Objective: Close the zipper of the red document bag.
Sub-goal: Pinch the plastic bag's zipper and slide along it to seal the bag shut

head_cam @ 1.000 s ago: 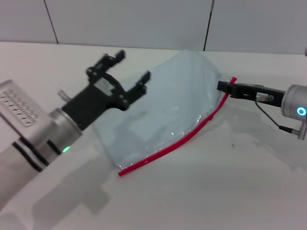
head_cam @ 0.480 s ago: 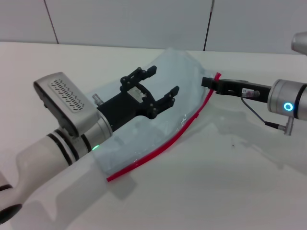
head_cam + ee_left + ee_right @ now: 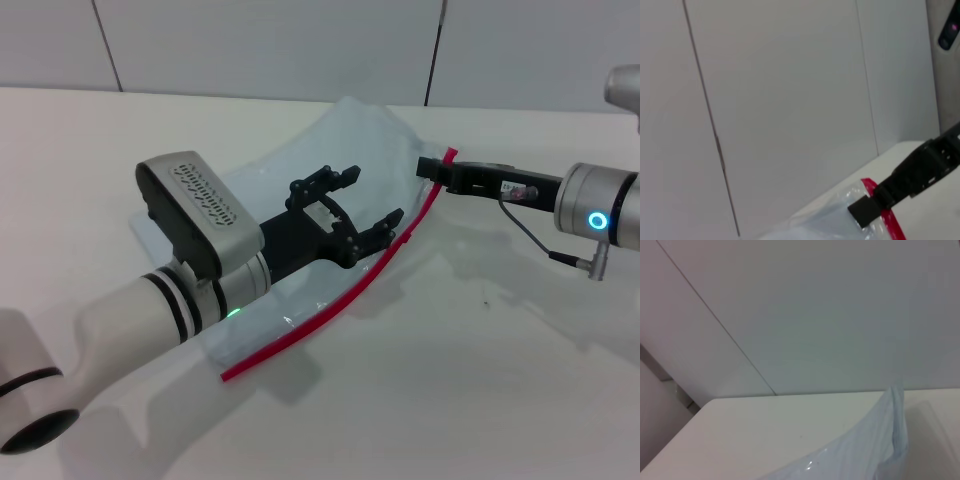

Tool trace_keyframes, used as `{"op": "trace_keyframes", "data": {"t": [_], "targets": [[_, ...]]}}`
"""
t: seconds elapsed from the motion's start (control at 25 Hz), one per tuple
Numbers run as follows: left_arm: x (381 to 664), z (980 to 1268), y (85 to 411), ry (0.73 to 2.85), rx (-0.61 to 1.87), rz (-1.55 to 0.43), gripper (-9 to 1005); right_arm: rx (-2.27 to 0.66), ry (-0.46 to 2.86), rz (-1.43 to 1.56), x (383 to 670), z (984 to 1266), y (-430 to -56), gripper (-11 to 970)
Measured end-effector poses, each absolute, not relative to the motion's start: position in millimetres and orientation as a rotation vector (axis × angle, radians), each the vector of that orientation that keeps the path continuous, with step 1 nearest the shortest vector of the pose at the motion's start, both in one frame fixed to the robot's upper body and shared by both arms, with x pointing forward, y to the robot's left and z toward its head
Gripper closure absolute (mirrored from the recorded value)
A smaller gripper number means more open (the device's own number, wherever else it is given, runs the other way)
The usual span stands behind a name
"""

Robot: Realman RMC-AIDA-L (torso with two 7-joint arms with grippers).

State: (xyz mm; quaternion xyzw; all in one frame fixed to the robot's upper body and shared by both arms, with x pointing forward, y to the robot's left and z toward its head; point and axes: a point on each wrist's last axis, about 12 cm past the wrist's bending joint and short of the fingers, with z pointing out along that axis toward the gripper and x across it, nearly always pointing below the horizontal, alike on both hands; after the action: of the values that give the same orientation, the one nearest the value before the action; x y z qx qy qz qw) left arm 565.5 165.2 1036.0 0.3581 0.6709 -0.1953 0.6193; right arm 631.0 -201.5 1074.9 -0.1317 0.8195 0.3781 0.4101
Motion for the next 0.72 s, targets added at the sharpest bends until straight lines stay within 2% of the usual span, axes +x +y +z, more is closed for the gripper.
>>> {"op": "trace_keyframes", "data": {"t": [0.36,0.52,0.72], "targets": [[570,1033,151,1.554,0.913,-0.313,231,-0.315,2.071,0.938,630,1073,-207,913],[570,1031,138,1.571,0.969,-0.192,231,-0.303,2.078,0.926,630,1071,-209,913],[562,1032,123,1.525,1.044,-0.096,230,-0.3,2.079,0.924,630,1071,-209,913]]}}
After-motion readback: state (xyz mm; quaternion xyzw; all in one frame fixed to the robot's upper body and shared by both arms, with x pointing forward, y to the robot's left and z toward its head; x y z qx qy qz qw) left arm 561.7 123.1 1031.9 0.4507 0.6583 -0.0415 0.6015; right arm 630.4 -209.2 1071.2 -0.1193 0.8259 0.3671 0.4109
